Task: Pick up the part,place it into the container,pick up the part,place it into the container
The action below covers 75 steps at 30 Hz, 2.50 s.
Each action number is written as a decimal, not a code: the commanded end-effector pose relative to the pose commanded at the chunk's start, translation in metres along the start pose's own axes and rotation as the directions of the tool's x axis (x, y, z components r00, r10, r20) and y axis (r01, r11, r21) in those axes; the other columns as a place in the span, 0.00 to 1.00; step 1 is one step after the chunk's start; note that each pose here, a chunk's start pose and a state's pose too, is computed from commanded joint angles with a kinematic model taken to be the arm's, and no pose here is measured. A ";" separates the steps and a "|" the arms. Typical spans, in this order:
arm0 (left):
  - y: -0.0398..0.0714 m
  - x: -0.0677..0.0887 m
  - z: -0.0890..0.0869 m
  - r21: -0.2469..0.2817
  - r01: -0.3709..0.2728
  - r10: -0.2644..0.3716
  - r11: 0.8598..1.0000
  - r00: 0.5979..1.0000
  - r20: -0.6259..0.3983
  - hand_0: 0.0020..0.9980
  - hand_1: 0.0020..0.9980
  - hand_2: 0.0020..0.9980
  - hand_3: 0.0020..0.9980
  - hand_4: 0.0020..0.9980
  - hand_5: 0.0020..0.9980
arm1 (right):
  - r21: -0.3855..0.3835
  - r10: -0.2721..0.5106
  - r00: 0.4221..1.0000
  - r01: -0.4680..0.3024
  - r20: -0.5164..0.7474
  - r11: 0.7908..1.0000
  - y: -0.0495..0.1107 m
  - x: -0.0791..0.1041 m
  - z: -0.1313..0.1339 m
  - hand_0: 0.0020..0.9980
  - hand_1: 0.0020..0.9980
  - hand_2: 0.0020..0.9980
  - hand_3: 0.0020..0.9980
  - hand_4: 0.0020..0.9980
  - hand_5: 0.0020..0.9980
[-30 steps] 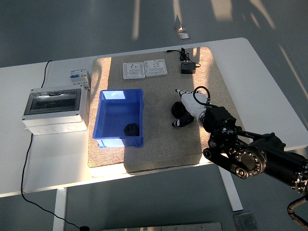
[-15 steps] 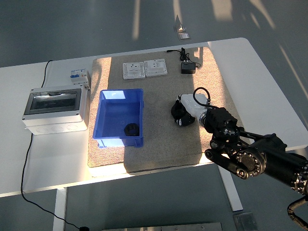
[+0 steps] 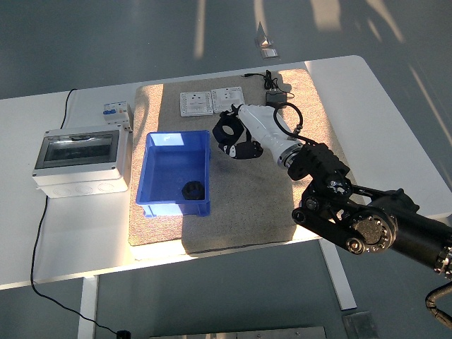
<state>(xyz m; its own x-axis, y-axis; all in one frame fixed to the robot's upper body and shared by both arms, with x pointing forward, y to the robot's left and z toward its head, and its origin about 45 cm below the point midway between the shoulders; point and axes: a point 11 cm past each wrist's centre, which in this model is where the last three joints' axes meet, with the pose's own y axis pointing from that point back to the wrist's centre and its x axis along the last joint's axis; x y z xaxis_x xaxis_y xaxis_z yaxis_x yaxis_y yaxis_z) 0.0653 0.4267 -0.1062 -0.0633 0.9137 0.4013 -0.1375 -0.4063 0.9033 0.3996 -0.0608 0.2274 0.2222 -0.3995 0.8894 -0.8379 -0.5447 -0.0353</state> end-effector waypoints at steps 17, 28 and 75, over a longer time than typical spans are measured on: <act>0.000 0.003 0.004 -0.008 -0.006 0.006 1.000 1.000 0.002 0.70 0.68 0.70 0.76 0.80 0.85 | 0.062 -0.233 0.968 0.239 -0.089 0.969 0.004 -0.052 -0.017 0.86 0.81 0.78 0.71 0.37 0.12; 0.000 0.003 0.006 -0.010 -0.011 0.011 1.000 1.000 0.001 0.70 0.68 0.70 0.76 0.80 0.85 | 0.045 -0.292 0.951 0.297 -0.099 0.954 0.006 -0.062 -0.018 1.00 0.96 0.91 0.89 0.53 0.24; 0.001 -0.010 -0.017 0.032 -0.002 0.003 0.999 1.000 -0.018 0.70 0.67 0.69 0.76 0.78 0.84 | -0.727 0.758 -0.072 -0.352 0.649 0.589 0.220 0.011 0.203 0.42 0.15 0.25 0.40 0.65 0.50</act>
<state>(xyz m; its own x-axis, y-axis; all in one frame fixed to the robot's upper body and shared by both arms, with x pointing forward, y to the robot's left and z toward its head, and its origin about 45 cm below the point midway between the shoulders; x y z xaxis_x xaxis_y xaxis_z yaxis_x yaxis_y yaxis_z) 0.0485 0.4168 -0.1117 -0.0812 0.9124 0.4012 -0.1056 -0.4082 0.9068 0.3183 -0.3345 0.1369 -0.3274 -0.8621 -0.3867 -0.9345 0.3560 -0.0024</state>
